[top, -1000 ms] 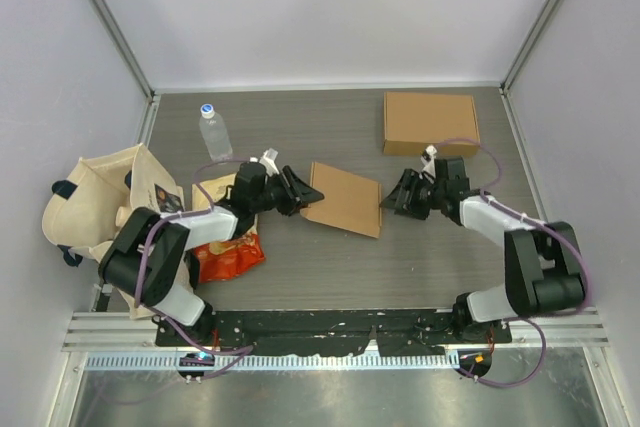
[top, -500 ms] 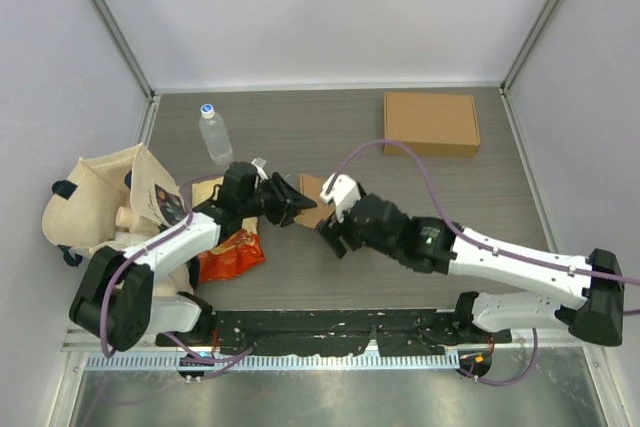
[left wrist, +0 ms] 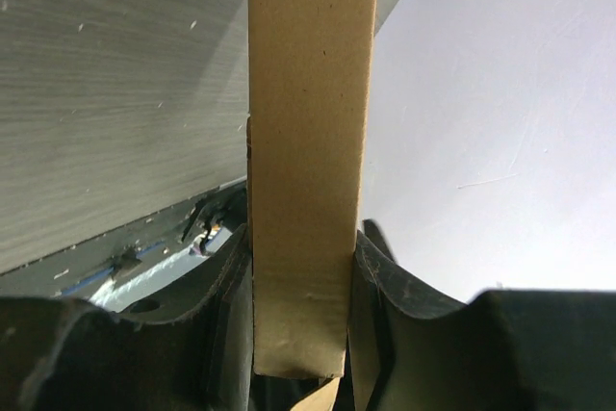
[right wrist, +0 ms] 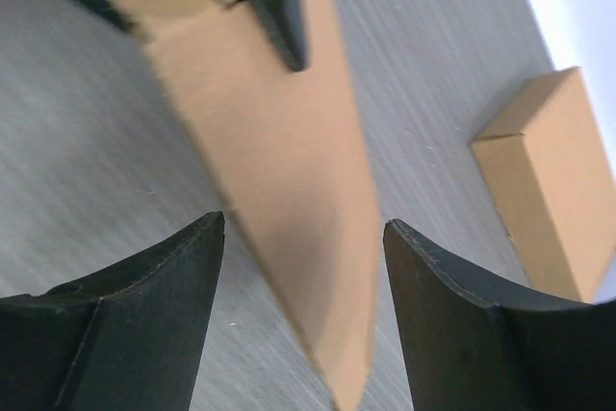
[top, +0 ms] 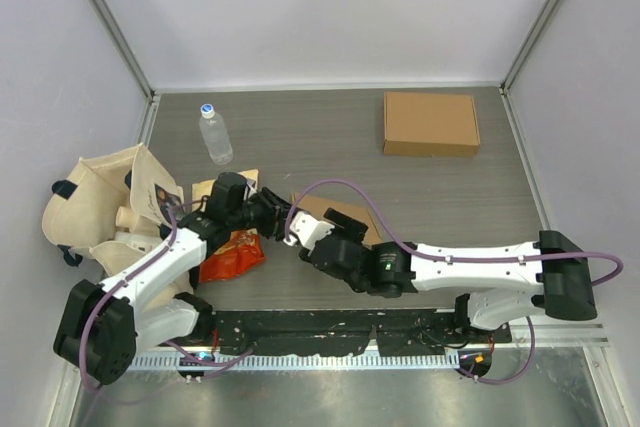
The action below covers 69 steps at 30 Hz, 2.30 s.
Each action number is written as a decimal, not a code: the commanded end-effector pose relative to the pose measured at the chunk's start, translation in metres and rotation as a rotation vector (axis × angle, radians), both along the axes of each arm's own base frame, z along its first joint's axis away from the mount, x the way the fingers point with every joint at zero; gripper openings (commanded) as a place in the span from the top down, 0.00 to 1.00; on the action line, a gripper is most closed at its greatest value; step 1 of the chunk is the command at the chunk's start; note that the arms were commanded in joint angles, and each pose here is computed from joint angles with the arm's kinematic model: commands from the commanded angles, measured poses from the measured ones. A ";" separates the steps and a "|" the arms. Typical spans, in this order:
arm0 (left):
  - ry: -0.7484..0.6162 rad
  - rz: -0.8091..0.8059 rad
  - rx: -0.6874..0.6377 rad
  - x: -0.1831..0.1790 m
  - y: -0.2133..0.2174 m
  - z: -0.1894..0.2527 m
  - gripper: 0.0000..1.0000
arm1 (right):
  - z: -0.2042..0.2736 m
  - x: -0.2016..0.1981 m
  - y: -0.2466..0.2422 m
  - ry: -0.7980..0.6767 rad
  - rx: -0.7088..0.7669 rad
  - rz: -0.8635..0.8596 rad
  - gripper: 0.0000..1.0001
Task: Fold the paper box
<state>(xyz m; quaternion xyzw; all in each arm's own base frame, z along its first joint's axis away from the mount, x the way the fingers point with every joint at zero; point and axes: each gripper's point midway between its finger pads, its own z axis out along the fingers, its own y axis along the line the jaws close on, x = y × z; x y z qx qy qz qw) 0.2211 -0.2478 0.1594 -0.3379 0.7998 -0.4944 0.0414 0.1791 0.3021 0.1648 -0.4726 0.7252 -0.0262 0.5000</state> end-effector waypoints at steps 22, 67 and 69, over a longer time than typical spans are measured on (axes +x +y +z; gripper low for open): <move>0.066 -0.018 -0.132 -0.011 -0.006 0.018 0.90 | 0.017 0.010 0.000 -0.095 0.124 0.097 0.28; -1.019 -0.119 0.519 0.025 0.039 0.078 0.41 | -0.039 -0.001 -0.062 0.616 -0.069 -0.078 0.73; -1.077 -0.151 0.598 0.030 0.037 0.071 0.41 | -0.040 -0.001 -0.060 0.657 -0.085 -0.050 0.73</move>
